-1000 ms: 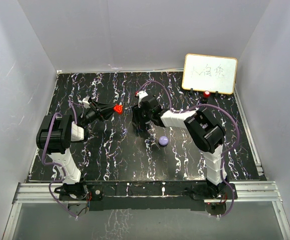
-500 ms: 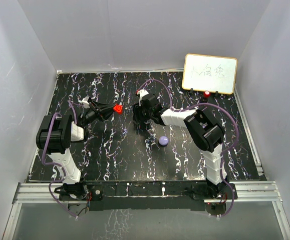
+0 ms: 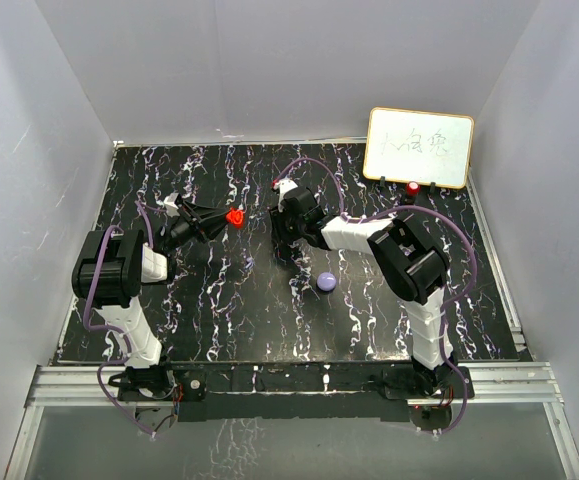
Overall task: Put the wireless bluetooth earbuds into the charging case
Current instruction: Pick up the earbud from the center of the board.
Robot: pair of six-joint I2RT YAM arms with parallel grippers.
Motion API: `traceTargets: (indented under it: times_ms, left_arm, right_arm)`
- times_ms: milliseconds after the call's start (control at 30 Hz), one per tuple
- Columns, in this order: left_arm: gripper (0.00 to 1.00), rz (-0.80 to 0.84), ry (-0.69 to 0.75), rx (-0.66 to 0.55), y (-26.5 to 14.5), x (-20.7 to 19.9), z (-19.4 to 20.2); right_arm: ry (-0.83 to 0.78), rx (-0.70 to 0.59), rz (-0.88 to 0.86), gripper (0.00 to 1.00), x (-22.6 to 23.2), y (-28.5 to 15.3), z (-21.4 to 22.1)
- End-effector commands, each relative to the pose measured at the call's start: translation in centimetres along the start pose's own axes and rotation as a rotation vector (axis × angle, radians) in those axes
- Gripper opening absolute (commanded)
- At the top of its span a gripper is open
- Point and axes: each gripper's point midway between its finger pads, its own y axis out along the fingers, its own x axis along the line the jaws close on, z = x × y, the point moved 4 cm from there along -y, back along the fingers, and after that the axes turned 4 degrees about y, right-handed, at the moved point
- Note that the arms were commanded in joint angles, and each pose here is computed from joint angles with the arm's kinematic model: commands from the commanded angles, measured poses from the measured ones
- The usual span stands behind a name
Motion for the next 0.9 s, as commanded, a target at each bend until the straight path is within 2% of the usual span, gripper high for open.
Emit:
traceTargets:
  times_ms: [0,400,867]
  left_arm:
    - [0.0,0.22,0.306,0.048,-1.1,-5.1,2.1]
    - [0.0,0.22,0.307,0.048,-1.2,-5.0,2.1]
    - [0.0,0.219,0.306,0.046,-1.2,-5.0,2.1]
  right_arm:
    - [-0.027,-0.075,0.007,0.27,0.2,-0.2,-3.0]
    - [-0.046,-0.098,-0.008,0.27,0.7,-0.4,-4.3]
    - [-0.046,-0.077,-0.012,0.26,0.6,-0.3,-3.8]
